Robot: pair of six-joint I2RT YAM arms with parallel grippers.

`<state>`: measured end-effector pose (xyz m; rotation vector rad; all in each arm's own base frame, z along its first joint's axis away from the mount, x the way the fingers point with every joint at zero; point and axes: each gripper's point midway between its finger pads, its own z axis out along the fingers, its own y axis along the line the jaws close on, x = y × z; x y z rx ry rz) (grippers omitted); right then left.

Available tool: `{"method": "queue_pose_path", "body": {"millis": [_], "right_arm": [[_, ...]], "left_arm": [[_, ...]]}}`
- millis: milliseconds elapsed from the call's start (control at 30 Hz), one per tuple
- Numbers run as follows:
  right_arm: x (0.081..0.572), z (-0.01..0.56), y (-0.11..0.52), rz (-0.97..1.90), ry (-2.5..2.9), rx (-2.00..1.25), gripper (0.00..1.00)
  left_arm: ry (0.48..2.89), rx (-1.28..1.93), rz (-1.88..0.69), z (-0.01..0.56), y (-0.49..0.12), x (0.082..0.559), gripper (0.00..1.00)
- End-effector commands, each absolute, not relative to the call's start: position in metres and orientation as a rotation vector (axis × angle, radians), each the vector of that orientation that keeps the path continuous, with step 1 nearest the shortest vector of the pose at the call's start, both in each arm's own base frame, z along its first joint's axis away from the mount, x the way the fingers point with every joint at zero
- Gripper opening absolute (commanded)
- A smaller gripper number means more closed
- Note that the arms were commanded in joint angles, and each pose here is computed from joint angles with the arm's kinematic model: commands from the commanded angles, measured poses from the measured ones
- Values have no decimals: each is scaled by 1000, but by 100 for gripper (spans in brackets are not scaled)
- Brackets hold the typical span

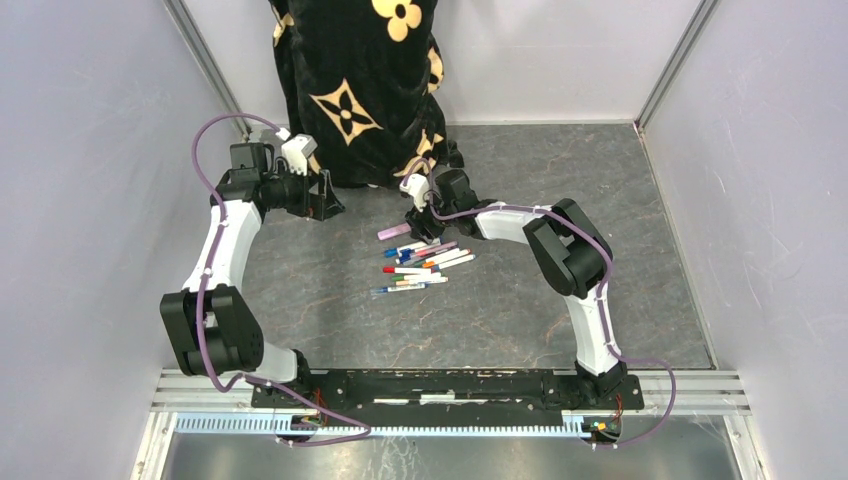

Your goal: Open the pen caps

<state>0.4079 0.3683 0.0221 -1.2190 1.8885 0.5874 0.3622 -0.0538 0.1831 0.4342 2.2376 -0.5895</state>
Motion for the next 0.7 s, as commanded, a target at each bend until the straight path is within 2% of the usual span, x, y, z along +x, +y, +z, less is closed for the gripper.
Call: {"method": "queue_pose_path", "body": {"millis": [0, 167, 333, 533, 667], "right_arm": [[408, 37, 381, 632, 1855, -1255, 63], [416, 40, 389, 594, 1813, -1326, 74], [413, 32, 391, 614, 1813, -1376, 77], [409, 18, 394, 649, 1838, -1412, 74], [407, 11, 392, 654, 1865, -1396, 64]], "left_arm": [[2184, 551, -607, 196, -57, 361, 100], [2200, 624, -662, 191, -63, 351, 100], [2215, 646, -692, 188, -65, 348, 100], [2198, 666, -692, 198, -66, 347, 100], [2186, 683, -693, 201, -67, 346, 100]]}}
